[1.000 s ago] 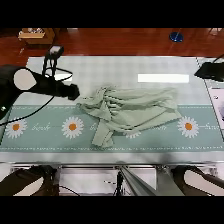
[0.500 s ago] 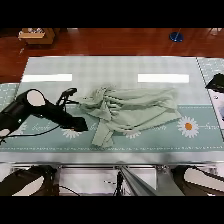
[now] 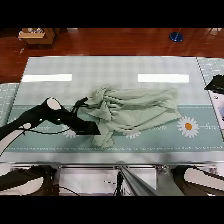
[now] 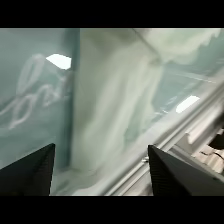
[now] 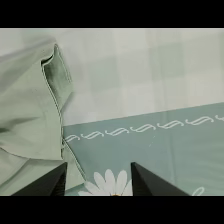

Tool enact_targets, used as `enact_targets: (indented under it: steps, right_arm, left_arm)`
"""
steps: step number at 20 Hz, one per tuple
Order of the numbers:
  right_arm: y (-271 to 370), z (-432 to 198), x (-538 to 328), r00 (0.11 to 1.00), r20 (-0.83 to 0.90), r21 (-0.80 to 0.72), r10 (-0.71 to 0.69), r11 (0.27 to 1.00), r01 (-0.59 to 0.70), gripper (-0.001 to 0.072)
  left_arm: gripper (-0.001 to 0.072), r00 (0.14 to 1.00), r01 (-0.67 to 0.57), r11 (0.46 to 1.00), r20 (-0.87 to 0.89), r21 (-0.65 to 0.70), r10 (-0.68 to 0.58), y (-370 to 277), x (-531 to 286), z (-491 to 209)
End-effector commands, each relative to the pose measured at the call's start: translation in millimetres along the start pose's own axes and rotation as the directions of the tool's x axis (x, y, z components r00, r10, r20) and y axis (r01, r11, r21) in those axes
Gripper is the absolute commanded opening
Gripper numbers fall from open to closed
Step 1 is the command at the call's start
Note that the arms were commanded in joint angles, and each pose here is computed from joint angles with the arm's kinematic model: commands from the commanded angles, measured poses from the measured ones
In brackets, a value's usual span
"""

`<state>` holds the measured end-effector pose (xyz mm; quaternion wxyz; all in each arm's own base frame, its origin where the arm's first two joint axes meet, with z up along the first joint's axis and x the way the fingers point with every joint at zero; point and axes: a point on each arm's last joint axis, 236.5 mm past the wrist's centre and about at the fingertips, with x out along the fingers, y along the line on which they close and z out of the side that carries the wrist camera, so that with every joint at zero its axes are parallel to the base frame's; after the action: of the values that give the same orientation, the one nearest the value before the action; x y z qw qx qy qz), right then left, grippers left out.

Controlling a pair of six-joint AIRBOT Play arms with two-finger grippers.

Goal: Fold the shirts.

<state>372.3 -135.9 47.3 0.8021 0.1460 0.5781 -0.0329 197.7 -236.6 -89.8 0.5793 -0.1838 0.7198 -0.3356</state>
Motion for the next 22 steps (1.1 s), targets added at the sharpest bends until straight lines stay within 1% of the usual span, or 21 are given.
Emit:
enact_targets:
  steps: [1, 2, 3, 4, 5, 7, 8, 9, 12, 14, 15, 17, 19, 22]
  right_arm:
    - [1, -5, 0, 1.0, -0.021, 0.0, 0.005, 1.0, -0.005, 0.0483]
    - [1, -6, 0, 1.0, -0.025, 0.001, 0.006, 1.0, -0.006, 0.0483]
    - [1, -7, 0, 1.0, -0.029, 0.001, 0.008, 1.0, -0.008, 0.0483]
    - [2, -9, 0, 0.999, -0.038, 0.001, 0.01, 1.0, -0.01, 0.0483]
    - [3, -11, 0, 0.999, -0.046, 0.001, 0.012, 1.0, -0.012, 0.0483]
    - [3, -14, 0, 0.998, -0.059, 0.001, 0.016, 1.0, -0.016, 0.0483]
    - [3, -14, 0, 0.998, -0.062, 0.001, 0.015, 1.0, -0.015, 0.0483]
    - [2, -16, 0, 0.998, -0.066, -0.001, 0.009, 1.0, -0.009, 0.0483]
    - [-11, -24, 3, 0.995, -0.092, -0.004, -0.027, 1.0, 0.026, 0.0483]
    - [-3, -50, 24, 0.983, -0.171, 0.02, 0.07, 0.998, -0.068, 0.0504]
    - [0, -71, 38, 0.966, -0.23, 0.05, 0.119, 0.993, -0.11, 0.0559]
    - [6, -110, 60, 0.931, -0.314, 0.09, 0.187, 0.982, -0.167, 0.056]
    - [13, -137, 76, 0.903, -0.359, 0.111, 0.234, 0.972, -0.208, 0.0559]
    - [30, -146, 93, 0.884, -0.338, 0.15, 0.322, 0.946, -0.287, 0.0555]
  left_arm:
    - [0.0611, 1.0, 0.028, 1.0, -0.005, -0.007, -0.028, -3, 27, 6]
    - [0.0568, 1.0, 0.018, 1.0, 0.005, 0.001, -0.018, -2, 27, 9]
    - [0.0438, 1.0, 0.018, 1.0, 0.016, -0.002, -0.018, -2, 26, 12]
    - [0.0248, 1.0, 0.018, 1.0, 0.016, 0.0, -0.018, -2, 26, 13]
    - [0.0228, 1.0, 0.019, 1.0, 0.015, 0.0, -0.019, -2, 26, 14]
    - [0.0221, 1.0, 0.023, 1.0, 0.012, -0.011, -0.023, -3, 27, 15]
    - [0.0067, 1.0, 0.024, 1.0, 0.005, -0.014, -0.024, -2, 28, 13]
    - [0.0032, 1.0, 0.027, 1.0, -0.001, -0.011, -0.027, -3, 28, 12]
    - [0.0032, 0.998, 0.048, 0.999, -0.042, -0.011, -0.048, -8, 27, 2]
    - [0.0032, 0.996, 0.063, 0.998, -0.069, -0.004, -0.063, -12, 27, -4]
    - [0.0032, 0.994, 0.07, 0.998, -0.083, -0.003, -0.07, -13, 26, -7]
    - [0.0032, 0.993, 0.075, 0.997, -0.092, -0.004, -0.075, -14, 26, -10]
    - [0.0033, 0.993, 0.075, 0.997, -0.092, -0.004, -0.075, -14, 26, -10]
    - [0.0032, 0.993, 0.075, 0.997, -0.094, -0.005, -0.076, -15, 26, -10]
